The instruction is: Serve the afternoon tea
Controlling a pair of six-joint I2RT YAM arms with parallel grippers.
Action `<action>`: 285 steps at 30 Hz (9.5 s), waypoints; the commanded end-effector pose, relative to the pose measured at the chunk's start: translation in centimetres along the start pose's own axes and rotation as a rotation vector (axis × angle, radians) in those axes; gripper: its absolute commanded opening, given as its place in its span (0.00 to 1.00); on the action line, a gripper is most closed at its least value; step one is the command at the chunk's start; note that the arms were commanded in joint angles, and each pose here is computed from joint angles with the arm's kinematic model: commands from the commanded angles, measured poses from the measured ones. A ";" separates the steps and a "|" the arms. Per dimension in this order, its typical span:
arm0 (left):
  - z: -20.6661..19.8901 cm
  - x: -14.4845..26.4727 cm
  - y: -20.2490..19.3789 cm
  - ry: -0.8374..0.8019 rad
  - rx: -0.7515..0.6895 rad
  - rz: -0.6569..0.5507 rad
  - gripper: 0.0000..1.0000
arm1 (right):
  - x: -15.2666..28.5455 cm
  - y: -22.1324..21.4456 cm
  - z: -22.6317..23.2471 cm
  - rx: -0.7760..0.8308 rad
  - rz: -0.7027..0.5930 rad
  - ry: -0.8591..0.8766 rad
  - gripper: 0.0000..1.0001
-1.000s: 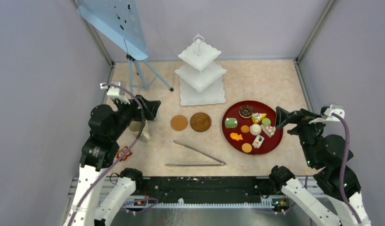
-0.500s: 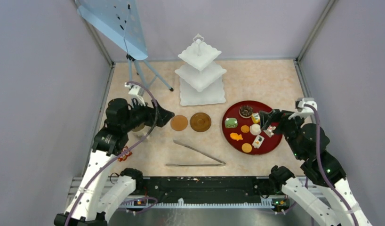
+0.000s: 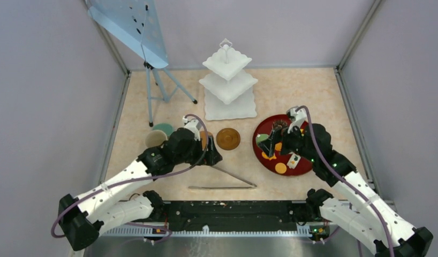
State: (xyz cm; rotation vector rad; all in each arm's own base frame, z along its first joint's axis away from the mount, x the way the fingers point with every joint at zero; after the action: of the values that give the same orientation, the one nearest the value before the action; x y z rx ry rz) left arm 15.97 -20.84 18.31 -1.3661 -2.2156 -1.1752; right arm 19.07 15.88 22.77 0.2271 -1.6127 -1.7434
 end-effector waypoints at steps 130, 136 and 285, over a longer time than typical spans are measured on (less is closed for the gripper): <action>-4.1 12.7 10.7 0.023 -0.096 -0.661 0.99 | -8.1 -7.8 14.3 0.190 0.300 0.108 0.41; -4.6 12.6 10.8 0.002 -0.102 -0.658 0.99 | -6.9 -5.1 13.8 0.124 0.304 0.016 0.40; -12.2 8.9 13.3 -0.109 -0.214 -0.505 0.99 | -12.1 2.2 -7.2 0.153 0.157 -0.415 0.24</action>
State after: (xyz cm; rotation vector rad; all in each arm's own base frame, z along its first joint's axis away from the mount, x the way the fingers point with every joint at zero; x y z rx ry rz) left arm 20.51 -22.28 35.69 -1.0319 -2.6156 -1.5682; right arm 29.69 16.40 18.01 -0.3276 -1.9301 -1.5696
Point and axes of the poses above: each gripper's point midway between its finger pads, its own x axis back along the fingers, its own z axis along the line the jaws close on, y = z × x, the point moved 3 cm from there along x, back along the fingers, and after that the axes turned 10 degrees about x, right-handed, at the moved point
